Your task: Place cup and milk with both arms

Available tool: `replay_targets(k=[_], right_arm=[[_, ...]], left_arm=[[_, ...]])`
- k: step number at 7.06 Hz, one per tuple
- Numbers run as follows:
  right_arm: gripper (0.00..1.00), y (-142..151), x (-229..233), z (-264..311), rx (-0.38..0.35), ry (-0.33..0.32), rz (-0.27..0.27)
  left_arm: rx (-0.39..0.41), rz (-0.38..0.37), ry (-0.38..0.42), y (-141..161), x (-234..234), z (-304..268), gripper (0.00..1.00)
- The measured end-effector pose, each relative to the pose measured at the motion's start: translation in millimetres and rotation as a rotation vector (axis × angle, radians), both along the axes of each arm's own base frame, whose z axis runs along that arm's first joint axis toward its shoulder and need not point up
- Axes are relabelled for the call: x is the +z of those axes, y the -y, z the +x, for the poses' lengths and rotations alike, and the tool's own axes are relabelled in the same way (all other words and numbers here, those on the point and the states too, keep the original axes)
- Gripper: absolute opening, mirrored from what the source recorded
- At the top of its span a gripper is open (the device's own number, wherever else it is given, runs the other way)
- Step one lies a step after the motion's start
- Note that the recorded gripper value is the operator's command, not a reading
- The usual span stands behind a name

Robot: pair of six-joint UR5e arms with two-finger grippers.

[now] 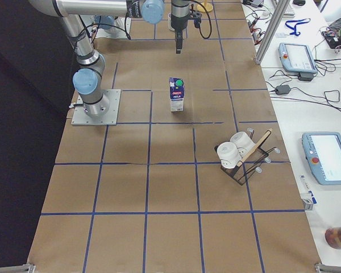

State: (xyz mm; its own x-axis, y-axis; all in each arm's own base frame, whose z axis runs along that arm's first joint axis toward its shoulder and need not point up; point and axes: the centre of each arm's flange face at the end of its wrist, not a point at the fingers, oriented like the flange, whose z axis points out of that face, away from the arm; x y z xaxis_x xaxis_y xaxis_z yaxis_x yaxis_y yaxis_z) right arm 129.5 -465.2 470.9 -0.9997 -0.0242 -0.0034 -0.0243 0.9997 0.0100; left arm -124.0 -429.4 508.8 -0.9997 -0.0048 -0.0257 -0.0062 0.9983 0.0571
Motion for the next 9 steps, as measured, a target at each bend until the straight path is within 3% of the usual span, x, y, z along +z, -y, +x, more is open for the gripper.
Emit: replay_targets(k=[3,6,9], right_arm=[[1.00,0,0,0,0.002,0.000,0.003],[1.00,0,0,0,0.003,0.000,0.004],[1.00,-1,-1,0,0.003,0.001,0.006]], left_arm=[[0.026,0.022,-0.002,3,-12,17,1.00],[0.082,0.069,-0.013,16,-47,69,1.00],[0.047,0.055,-0.020,48,-101,115,1.00]])
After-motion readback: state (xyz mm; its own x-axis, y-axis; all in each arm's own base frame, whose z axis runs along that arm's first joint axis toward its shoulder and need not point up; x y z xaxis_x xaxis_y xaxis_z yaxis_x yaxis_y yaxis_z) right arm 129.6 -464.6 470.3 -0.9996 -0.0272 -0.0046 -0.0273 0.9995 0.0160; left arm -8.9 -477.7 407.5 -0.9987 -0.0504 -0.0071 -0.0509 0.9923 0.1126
